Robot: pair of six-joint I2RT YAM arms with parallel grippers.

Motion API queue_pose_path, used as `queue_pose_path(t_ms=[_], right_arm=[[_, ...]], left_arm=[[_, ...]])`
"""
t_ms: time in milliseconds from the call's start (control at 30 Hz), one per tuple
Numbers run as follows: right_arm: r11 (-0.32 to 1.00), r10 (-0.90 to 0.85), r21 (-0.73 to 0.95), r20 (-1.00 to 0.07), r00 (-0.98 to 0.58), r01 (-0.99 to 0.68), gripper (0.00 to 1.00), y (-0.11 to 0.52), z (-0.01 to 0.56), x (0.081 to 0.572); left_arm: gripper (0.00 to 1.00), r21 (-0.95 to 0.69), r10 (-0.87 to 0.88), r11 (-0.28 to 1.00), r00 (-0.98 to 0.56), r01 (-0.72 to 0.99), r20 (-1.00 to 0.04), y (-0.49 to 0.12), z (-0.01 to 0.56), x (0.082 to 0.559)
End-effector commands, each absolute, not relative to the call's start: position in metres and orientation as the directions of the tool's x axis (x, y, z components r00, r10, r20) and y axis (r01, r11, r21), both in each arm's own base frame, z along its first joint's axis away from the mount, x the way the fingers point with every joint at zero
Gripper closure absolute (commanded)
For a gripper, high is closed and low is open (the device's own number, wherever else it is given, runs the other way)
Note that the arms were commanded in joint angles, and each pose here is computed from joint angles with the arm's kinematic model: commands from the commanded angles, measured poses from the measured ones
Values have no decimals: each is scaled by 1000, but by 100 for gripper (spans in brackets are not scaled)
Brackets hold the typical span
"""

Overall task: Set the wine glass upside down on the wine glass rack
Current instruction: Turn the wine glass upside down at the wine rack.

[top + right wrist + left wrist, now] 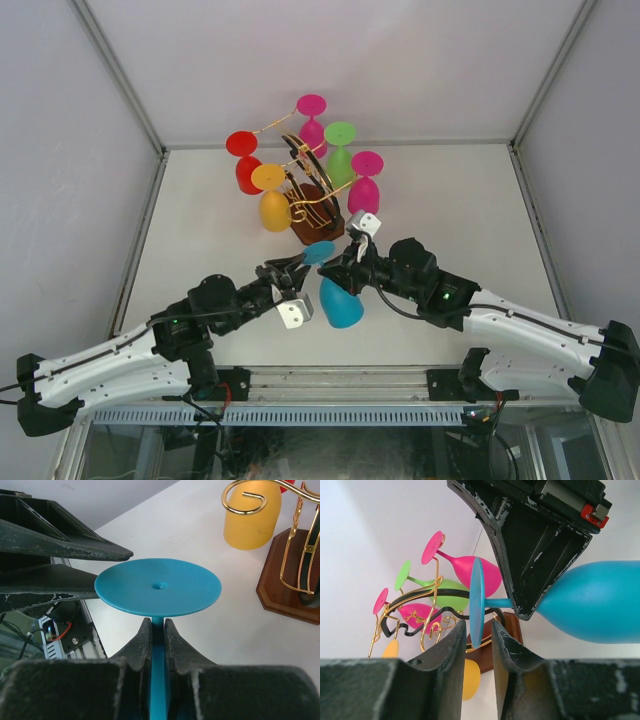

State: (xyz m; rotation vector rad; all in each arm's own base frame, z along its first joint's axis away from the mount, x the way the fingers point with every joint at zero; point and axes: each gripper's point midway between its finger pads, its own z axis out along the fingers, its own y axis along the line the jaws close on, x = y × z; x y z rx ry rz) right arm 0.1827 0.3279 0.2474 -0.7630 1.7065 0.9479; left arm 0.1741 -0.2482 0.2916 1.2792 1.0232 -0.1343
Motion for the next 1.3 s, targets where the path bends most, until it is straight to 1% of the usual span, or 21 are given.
queue_pose_path(t_ms=[0, 100, 167, 233, 300, 433, 533, 600, 767, 967, 1067, 1167, 1267], right_arm=[[494, 30, 249, -962, -270, -833, 100, 327, 280, 187], [497, 38, 250, -963, -268, -831, 100, 325, 282, 188], [504, 40, 250, -963, -266, -827, 100, 324, 283, 190], [516, 41, 248, -963, -266, -820, 100, 322, 283, 191], [537, 45, 245, -964, -263, -807, 100, 319, 282, 195], [587, 69, 236, -968, -242, -775, 100, 310, 282, 203], [615, 106, 228, -973, -207, -755, 100, 303, 286, 208], [633, 141, 218, -976, -166, -743, 100, 295, 291, 209], [630, 209, 163, -977, -36, -760, 100, 287, 306, 208], [593, 248, 72, -964, 97, -802, 100, 293, 323, 205], [582, 248, 27, -958, 146, -813, 100, 300, 325, 206], [581, 244, 0, -954, 173, -814, 100, 306, 324, 210], [569, 238, -12, -955, 179, -822, 100, 313, 320, 215]], left_arm=[[68, 706, 390, 378, 589, 598, -708, -250, 305, 173], [68, 705, 390, 380, 588, 599, -709, -250, 305, 173], [62, 703, 387, 385, 586, 599, -712, -249, 307, 173], [52, 696, 383, 396, 580, 599, -718, -248, 309, 173], [42, 668, 376, 440, 552, 601, -744, -242, 315, 176], [26, 555, 363, 565, 421, 611, -831, -224, 331, 184], [8, 478, 362, 627, 313, 615, -878, -210, 336, 187], [1, 429, 352, 666, 251, 611, -902, -200, 335, 187], [0, 275, 269, 817, 87, 506, -959, -164, 345, 198], [0, 26, 87, 899, -120, 438, -989, -132, 343, 213], [0, -98, -9, 930, -243, 355, -970, -116, 327, 224], [0, -220, -122, 933, -323, 285, -939, -100, 306, 233], [0, -275, -180, 941, -397, 195, -900, -84, 280, 239]])
